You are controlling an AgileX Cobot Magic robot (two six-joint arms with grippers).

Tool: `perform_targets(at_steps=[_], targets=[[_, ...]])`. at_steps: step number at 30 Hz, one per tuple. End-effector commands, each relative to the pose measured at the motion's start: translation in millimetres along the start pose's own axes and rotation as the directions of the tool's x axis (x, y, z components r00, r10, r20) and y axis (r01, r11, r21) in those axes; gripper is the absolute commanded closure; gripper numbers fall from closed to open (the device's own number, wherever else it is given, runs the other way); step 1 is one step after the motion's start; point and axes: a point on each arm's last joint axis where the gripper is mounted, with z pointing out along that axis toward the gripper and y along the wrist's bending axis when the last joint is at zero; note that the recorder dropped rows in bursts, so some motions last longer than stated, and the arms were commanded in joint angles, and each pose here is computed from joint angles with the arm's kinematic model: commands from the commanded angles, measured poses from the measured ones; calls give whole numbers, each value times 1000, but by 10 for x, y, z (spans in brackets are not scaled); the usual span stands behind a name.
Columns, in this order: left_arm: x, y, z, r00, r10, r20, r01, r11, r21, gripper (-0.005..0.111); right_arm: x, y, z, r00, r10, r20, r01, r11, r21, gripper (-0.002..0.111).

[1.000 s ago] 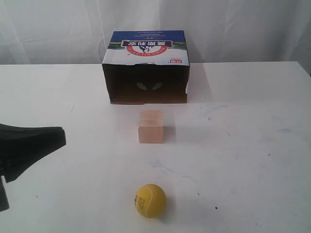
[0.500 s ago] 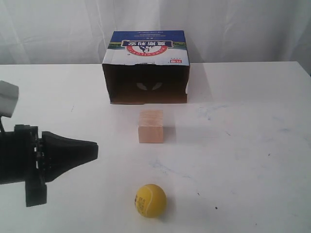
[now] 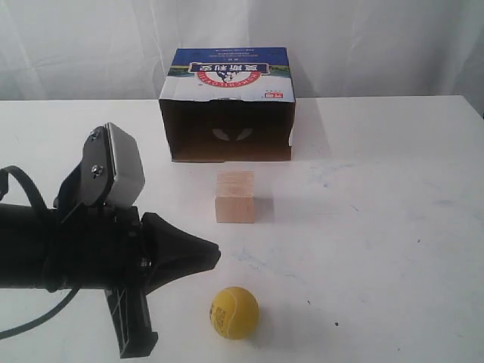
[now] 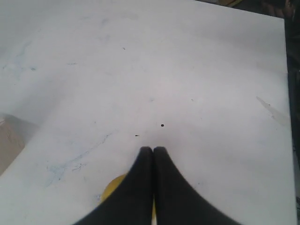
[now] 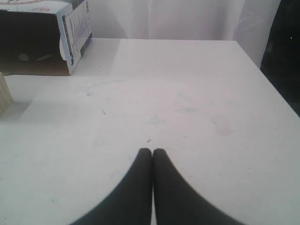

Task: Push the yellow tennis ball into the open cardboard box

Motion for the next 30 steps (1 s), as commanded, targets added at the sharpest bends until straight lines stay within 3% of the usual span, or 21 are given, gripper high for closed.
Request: perform_targets(at_steps=[1,5,7,9,11,17,23,30], targets=[[-56,-25,-6,1000,-1,14,1,1000,23,107,-4,0,-2,1000,-3,10,3,1000,-1,108],[92,-98,8,988,-38,-150,54,993,105,107,-4,0,-2,1000,-3,10,3,1000,-1,108],[183,-66,-11,954,-109,-279,127,991,48,107,-4,0,-2,1000,-3,10,3,1000,-1,108],[224,47,-45,894,-255,-368,223,967,-125,107,-4,0,-2,1000,-3,10,3,1000,-1,108],[175,78,-34,882,-311,-353,253,946,-201,107,-4,0,-2,1000,-3,10,3,1000,-1,108],[5,-84,211,933,-285,-221,230,942,-244,107,-4,0,-2,1000,-3,10,3,1000,-1,108],[80,-157,449,944,-239,-228,179,951,-253,107,-4,0,-2,1000,-3,10,3,1000,-1,108],[76,-100,575,948,-211,-237,144,952,-269,107,-4,0,-2,1000,-3,10,3,1000,-1,108]])
